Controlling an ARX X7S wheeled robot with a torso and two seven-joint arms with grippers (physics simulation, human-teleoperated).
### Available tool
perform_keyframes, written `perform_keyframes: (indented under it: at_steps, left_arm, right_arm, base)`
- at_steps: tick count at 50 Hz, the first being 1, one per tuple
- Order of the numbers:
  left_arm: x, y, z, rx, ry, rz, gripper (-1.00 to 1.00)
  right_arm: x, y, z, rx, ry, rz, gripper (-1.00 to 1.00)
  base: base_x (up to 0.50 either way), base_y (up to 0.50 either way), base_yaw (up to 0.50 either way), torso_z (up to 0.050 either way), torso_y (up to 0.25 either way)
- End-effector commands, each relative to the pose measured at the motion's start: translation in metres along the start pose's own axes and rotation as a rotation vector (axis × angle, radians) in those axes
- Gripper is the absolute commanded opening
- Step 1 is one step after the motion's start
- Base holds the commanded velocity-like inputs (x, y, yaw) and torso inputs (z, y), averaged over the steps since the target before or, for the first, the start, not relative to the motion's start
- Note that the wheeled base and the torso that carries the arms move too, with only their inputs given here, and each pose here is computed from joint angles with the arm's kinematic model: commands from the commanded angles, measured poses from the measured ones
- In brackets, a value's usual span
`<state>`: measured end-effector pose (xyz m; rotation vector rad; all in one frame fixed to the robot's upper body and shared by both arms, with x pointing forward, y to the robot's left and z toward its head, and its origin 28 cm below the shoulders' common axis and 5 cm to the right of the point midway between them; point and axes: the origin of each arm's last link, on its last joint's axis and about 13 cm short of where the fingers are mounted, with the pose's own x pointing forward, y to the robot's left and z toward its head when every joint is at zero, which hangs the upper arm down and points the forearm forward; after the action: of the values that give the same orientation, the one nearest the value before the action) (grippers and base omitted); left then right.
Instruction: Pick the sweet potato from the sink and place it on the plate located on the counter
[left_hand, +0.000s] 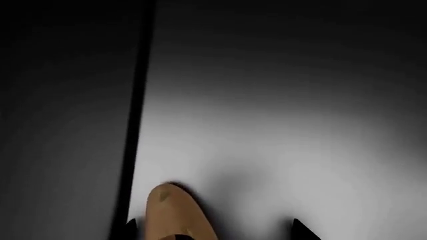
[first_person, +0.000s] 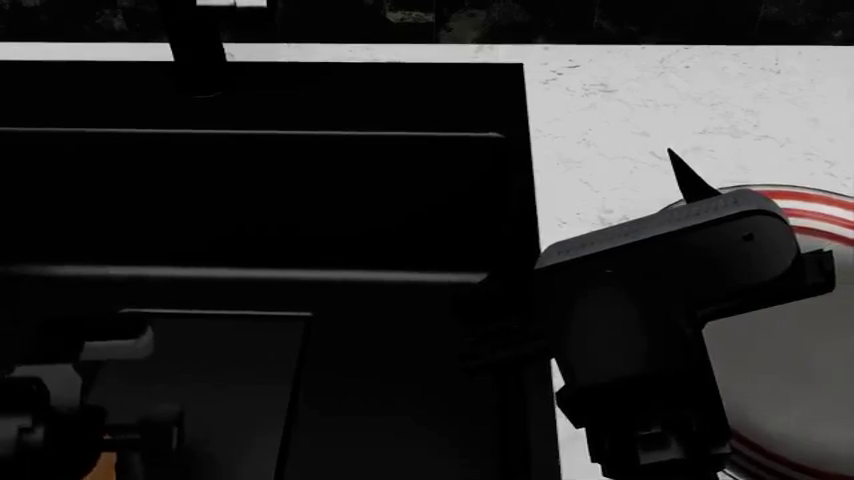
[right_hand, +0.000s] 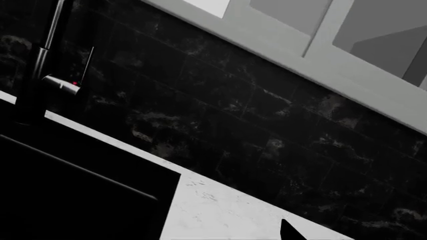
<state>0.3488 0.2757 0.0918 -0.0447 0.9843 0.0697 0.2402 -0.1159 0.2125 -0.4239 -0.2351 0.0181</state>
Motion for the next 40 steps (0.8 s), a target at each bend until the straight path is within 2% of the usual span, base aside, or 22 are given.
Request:
perform_keyframes:
  at_steps: [1,12,13,26,32,33,40]
  left_arm:
    - [0.019,0.008,-0.024,0.028,0.076,0.068,1.0]
    - [0.023,0.012,-0.03,0.017,0.09,0.081,1.0]
    - [0.022,0.011,-0.029,0.021,0.089,0.081,-1.0]
    - [0.011,0.007,-0.021,0.037,0.045,0.076,-1.0]
    - [-0.01,0.002,-0.008,0.084,-0.057,0.087,-1.0]
    - [-0.018,0.001,-0.003,0.089,-0.099,0.091,-1.0]
    - [-0.04,0.001,0.011,0.07,-0.243,0.089,-1.0]
  right_arm:
    - [0.0,-0.001,0.0,0.001,-0.003,-0.001,1.0]
    - [0.0,0.0,0.0,0.001,-0.004,0.001,1.0]
    - [0.0,0.0,0.0,0.001,-0.004,0.002,1.0]
    - [-0.001,0.0,0.001,0.0,-0.006,0.002,1.0]
    - [-0.001,-0.001,0.002,0.0,-0.01,-0.001,1.0]
    - [-0.001,-0.001,0.003,0.0,-0.011,0.0,1.0]
    - [-0.002,0.0,0.005,-0.002,-0.015,0.002,1.0]
  base:
    - [0.02,0.0,0.0,0.0,-0.012]
    - [0.01,0.0,0.0,-0.007,-0.012]
    - [0.01,0.0,0.0,-0.009,-0.013]
    - [0.0,0.0,0.0,-0.002,-0.007]
    - [0.0,0.0,0.0,-0.002,0.0]
    - [0.0,0.0,0.0,0.0,-0.01]
    - [0.0,0.0,0.0,0.0,0.0]
